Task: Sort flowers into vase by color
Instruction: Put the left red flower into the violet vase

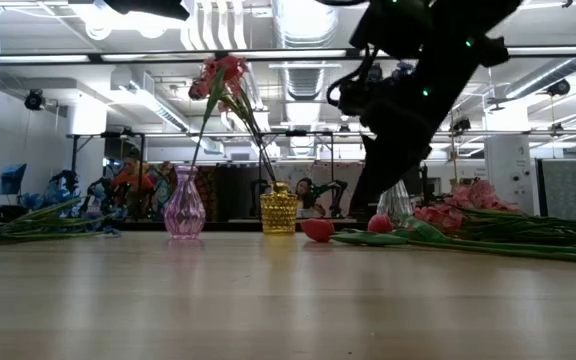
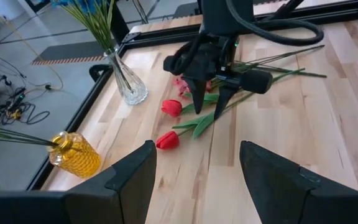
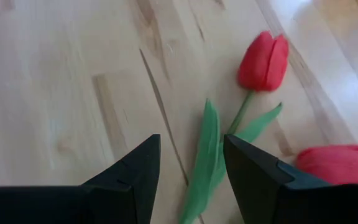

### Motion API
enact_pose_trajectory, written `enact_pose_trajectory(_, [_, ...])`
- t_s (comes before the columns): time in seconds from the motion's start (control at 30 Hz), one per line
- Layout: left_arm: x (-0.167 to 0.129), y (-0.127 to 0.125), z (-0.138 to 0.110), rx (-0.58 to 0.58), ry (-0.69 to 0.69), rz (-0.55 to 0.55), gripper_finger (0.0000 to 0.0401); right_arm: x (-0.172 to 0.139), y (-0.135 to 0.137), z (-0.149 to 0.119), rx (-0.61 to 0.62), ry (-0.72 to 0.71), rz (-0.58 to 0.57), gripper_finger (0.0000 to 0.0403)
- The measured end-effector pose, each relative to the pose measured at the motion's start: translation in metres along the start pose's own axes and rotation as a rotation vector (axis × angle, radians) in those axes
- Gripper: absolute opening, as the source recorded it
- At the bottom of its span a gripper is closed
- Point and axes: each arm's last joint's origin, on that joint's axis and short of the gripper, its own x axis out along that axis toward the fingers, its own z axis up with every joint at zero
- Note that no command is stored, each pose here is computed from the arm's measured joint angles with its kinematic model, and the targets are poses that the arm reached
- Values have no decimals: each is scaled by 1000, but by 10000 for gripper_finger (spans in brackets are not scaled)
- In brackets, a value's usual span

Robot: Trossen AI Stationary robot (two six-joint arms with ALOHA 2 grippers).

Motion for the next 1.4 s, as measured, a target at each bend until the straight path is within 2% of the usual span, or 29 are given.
enact_pose_trajectory(0.5, [3,-2,0,13,-1,20,214,37,1,-21,48,56,-72,146])
enact_pose_trajectory(0.97, [9,-5,1,17,-23,81,214,37,-1,-20,71,45,-91,16])
enact_pose_trajectory(1.2, [10,-6,0,11,-29,80,214,32,-2,-18,78,29,-80,15])
enact_pose_trajectory(1.4, [12,-9,-3,-15,-50,69,214,14,-2,-3,109,-69,-38,13])
